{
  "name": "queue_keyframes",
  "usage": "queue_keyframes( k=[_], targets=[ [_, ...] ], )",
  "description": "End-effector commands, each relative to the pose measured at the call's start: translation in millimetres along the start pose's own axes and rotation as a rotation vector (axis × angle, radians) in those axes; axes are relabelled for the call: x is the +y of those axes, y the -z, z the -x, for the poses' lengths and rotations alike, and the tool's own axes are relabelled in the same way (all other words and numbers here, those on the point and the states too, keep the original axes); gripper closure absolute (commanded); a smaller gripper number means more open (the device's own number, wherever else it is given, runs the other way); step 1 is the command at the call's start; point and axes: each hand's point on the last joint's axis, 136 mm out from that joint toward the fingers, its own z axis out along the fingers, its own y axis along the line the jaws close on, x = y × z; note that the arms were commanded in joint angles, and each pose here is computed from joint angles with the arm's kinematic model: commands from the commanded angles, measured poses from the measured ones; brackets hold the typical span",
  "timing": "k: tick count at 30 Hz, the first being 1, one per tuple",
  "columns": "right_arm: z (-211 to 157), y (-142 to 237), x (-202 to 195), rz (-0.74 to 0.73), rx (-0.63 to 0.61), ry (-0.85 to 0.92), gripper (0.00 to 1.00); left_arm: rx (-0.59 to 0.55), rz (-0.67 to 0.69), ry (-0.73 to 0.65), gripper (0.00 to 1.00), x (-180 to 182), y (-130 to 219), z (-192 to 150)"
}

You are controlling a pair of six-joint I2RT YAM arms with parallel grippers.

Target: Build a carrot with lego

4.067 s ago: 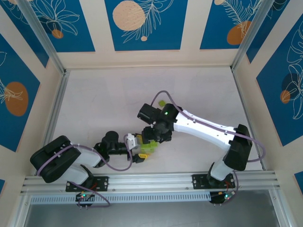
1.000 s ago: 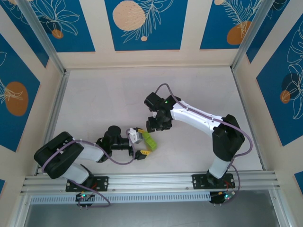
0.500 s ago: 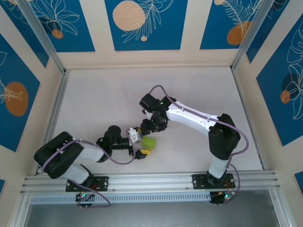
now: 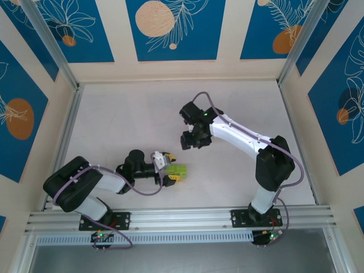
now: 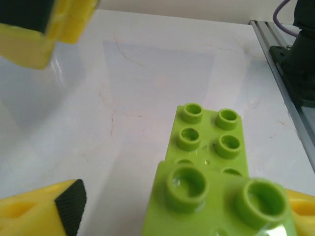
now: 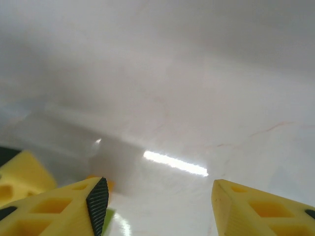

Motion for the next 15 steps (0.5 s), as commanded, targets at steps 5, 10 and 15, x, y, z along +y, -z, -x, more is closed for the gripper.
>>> queue_keyframes(
  k=[5, 10, 15],
  targets=[
    [65.4, -31.0, -50.0, -0.015, -0.017, -0.038, 0.39, -0.061, -0.053, -0.031, 0.28, 1.2, -6.8, 19.5],
    [100.5, -67.1, -61.1, -0.054, 0.020, -0.015, 0.39, -0.054, -0.073, -0.028, 0.39, -1.1, -8.5, 16.9],
    [124.7, -90.7, -58.3, -0.050, 0.002, 0.093, 0.38, -0.037, -0.069, -0.030, 0.41, -1.0, -8.2, 12.7]
  ],
)
